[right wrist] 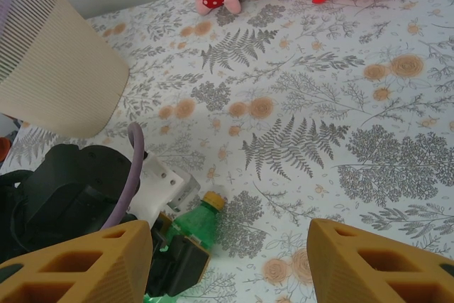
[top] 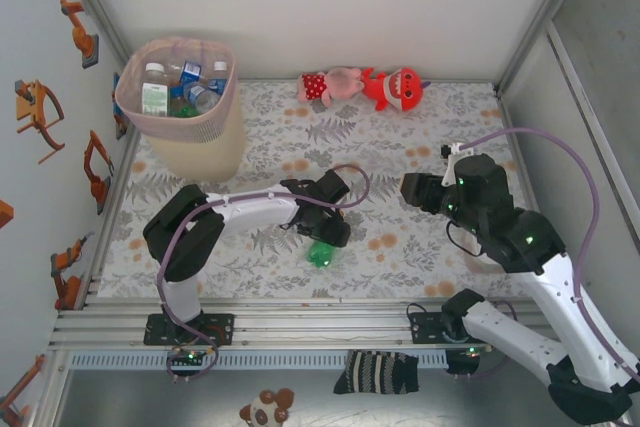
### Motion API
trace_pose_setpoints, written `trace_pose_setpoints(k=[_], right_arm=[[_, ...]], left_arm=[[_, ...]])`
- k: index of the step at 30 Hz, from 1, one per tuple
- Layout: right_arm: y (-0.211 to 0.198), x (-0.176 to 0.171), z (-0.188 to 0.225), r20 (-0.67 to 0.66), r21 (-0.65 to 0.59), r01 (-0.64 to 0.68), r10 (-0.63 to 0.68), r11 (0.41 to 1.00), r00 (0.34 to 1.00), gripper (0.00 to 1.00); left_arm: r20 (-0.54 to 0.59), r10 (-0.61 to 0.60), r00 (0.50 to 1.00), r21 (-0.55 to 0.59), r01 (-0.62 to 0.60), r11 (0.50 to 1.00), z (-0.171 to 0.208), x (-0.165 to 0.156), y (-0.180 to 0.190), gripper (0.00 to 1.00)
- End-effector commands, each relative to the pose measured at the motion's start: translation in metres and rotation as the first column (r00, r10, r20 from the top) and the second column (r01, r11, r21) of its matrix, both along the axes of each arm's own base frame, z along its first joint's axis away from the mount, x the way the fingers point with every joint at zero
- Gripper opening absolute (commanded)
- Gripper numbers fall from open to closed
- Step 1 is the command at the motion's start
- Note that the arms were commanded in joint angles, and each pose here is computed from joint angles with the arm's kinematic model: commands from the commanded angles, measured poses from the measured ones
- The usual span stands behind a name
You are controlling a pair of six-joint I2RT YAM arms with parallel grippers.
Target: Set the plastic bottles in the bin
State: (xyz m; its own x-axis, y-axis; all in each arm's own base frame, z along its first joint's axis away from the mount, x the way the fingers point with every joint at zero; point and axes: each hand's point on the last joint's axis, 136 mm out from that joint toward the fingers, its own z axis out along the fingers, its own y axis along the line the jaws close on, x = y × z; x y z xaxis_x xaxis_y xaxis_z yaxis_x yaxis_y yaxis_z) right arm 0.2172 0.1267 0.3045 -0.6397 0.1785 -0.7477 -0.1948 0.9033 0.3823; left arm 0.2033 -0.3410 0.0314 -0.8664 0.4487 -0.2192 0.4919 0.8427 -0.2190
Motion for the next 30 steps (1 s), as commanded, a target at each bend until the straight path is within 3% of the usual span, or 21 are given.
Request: trace_pose_setpoints(k=[1,16,30], right_arm=[[-0.007,-0.003,0.000,0.007,-0.018,0.019,-0.019,1.000,1.000,0.59],[-0.006,-0.001,0.003,0.009,-0.018,0.022,-0.022,1.000,1.000,0.59],[-0.002,0.004,0.009,0.017,-0.019,0.016,-0.015,1.000,1.000,0.59]], left_arm=[[0.011,0.009,1.000,-0.011,-0.009,1.000,0.008,0.002,0.001,0.69],[0.172,0.019,0.985,-0.091,-0.003,0.996,0.084,0.026,0.020,0.63],[0.435,0.073,0.897,-0.272,0.054,0.961,0.234,0.074,0.068,0.62]])
